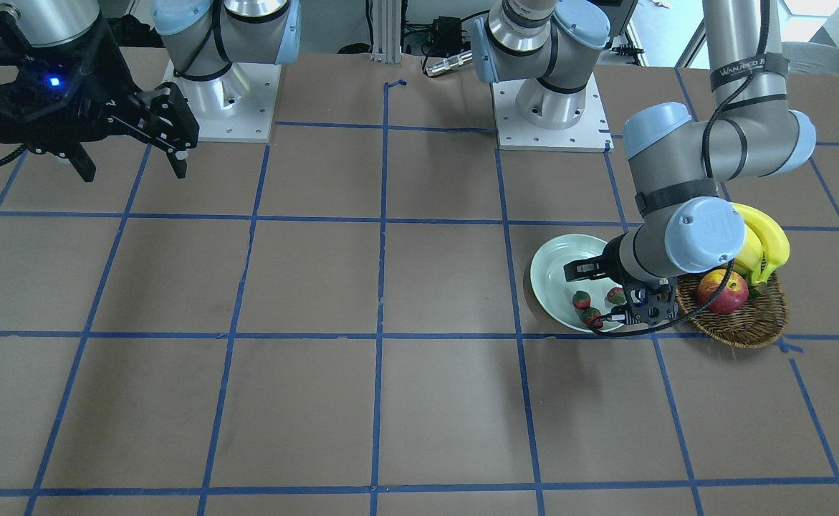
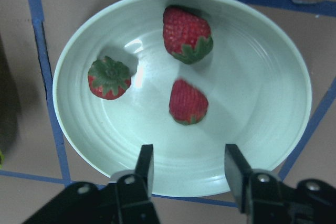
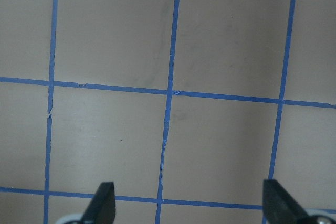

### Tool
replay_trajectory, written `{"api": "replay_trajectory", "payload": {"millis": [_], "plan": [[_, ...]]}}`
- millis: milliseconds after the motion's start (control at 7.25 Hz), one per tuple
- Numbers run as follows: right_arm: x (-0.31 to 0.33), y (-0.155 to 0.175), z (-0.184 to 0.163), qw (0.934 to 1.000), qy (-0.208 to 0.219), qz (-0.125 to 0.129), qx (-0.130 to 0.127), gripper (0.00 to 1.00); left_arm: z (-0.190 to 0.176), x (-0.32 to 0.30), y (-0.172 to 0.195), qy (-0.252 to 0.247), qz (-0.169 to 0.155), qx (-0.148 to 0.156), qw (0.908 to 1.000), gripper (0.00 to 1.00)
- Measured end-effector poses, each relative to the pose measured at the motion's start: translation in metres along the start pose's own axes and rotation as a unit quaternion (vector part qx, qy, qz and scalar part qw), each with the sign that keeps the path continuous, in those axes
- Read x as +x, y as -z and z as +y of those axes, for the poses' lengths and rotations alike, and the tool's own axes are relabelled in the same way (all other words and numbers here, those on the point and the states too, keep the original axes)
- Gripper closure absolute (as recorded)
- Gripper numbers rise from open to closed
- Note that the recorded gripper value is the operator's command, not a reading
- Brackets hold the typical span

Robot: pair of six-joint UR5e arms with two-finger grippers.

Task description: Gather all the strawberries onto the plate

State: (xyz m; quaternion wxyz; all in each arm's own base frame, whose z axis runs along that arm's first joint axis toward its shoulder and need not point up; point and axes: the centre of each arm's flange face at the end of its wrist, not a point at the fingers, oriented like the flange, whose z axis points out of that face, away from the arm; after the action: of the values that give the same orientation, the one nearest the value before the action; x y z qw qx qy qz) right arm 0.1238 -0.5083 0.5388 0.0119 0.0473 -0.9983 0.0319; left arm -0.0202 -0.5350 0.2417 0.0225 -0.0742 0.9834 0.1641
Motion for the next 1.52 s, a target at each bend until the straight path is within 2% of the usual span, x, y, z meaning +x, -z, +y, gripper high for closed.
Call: {"api": "replay_trajectory", "payload": {"millis": [414, 690, 966, 1103, 1517], "plan": [[0.0, 0.0, 0.0, 1.0, 0.0, 0.0, 0.0, 0.0, 0.013, 0.012, 0.097, -0.005, 0.012, 0.09, 0.9959, 0.0], [0.0, 0.0, 0.0, 1.0, 0.0, 0.0, 0.0, 0.0, 0.051, 0.035, 0.15, -0.024, 0.026, 0.137, 0.9899, 0.0], [0.0, 0.0, 0.0, 1.0, 0.0, 0.0, 0.0, 0.0, 0.088, 0.053, 0.187, -0.044, 0.024, 0.176, 0.983, 0.0], [0.001, 0.0, 0.0, 1.0, 0.0, 0.001, 0.0, 0.0, 0.102, 0.056, 0.199, -0.054, 0.023, 0.188, 0.9804, 0.0], [0.001, 0.0, 0.0, 1.0, -0.001, 0.002, -0.001, 0.0, 0.139, 0.056, 0.217, -0.069, 0.025, 0.18, 0.9808, 0.0]]}}
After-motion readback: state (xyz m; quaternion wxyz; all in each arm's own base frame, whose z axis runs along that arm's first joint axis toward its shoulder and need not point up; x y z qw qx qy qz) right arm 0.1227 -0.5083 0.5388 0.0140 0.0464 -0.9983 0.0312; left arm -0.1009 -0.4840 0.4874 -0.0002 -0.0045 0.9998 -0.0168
